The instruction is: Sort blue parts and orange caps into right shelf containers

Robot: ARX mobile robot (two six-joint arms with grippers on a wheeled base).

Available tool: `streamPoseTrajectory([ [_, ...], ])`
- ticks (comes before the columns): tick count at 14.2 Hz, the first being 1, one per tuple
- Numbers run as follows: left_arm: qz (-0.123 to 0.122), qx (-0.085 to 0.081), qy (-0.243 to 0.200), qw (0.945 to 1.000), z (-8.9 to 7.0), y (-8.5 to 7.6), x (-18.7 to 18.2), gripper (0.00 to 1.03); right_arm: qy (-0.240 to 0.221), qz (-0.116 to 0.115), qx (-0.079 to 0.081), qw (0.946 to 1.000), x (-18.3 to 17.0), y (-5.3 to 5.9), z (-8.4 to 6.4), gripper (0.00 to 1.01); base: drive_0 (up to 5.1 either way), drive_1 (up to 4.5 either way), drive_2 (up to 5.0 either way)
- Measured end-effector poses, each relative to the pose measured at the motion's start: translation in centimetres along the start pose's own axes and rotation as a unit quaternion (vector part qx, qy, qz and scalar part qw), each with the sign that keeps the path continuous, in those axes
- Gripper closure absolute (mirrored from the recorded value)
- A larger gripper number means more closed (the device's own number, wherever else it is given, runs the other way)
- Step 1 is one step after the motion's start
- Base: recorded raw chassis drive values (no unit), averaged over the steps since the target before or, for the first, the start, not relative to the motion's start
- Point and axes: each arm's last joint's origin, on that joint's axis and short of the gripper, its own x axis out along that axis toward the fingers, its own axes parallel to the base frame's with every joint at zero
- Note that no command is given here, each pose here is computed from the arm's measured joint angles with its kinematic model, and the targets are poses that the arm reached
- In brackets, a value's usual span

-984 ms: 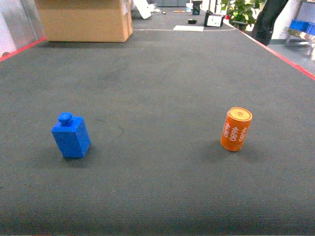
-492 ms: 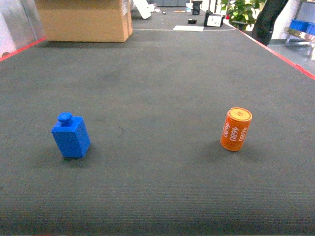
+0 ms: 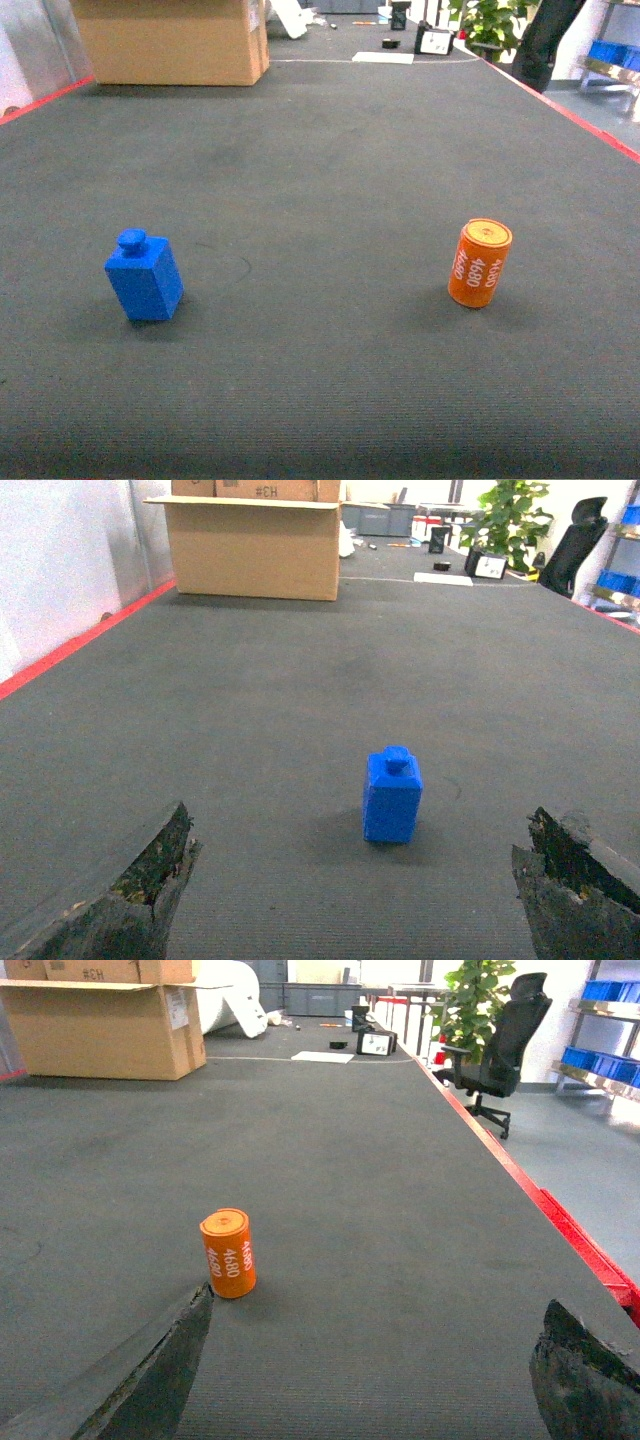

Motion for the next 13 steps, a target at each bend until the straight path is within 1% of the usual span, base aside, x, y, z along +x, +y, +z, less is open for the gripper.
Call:
streamPoseTrajectory([
  [5,0.0,0.0,0.0,1.0,0.0,0.0,0.0,0.05,0.0,0.0,0.0,1.0,0.0,0.0,0.0,0.03,0.0,0.0,0.0],
  [6,0.036,0.0,0.033,0.9988,-0.2,-0.1,0.1,0.05,0.009,-0.003,-0.002,1.0,0.0,0.0,-0.1,0.03,0.0,0.0,0.0],
  [7,0.074,0.004,0.053,0.9959,-0.1,-0.4,0.6,0.05,0.041,-0.016,-0.009,0.999,0.3,0.1,-0.3,0.03,0.0,0.0,0.0],
  [8,0.104,0.007,0.054,0.9931,0.7,-0.5,1.6,0.05,0.058,-0.013,-0.016,0.9981,1.1,0.3,0.0,0.03,0.0,0.0,0.0],
  [9,0.11,0.003,0.019,0.9937,3.2,-1.0,4.3,0.05,0.037,0.002,-0.02,0.9991,3.6,0.9,1.9,0.03,0.0,0.0,0.0],
  [10,0.086,0.004,0.01,0.9962,4.1,-1.7,6.0,0.05,0.028,0.01,-0.019,0.9994,5.0,1.3,2.7,0.03,0.0,0.0,0.0],
  [11,0.067,0.004,0.006,0.9978,4.7,-2.3,7.4,0.05,0.021,0.017,-0.016,0.9995,6.3,1.7,3.3,0.03,0.0,0.0,0.0],
  [12,0.038,0.006,0.015,0.9991,4.9,-3.4,10.0,0.05,0.024,0.027,-0.015,0.9992,8.5,2.3,3.6,0.03,0.0,0.0,0.0],
  [13,0.014,0.007,0.028,0.9995,4.7,-4.2,12.0,0.05,0.036,0.032,-0.013,0.9987,10.6,2.7,3.3,0.03,0.0,0.0,0.0],
])
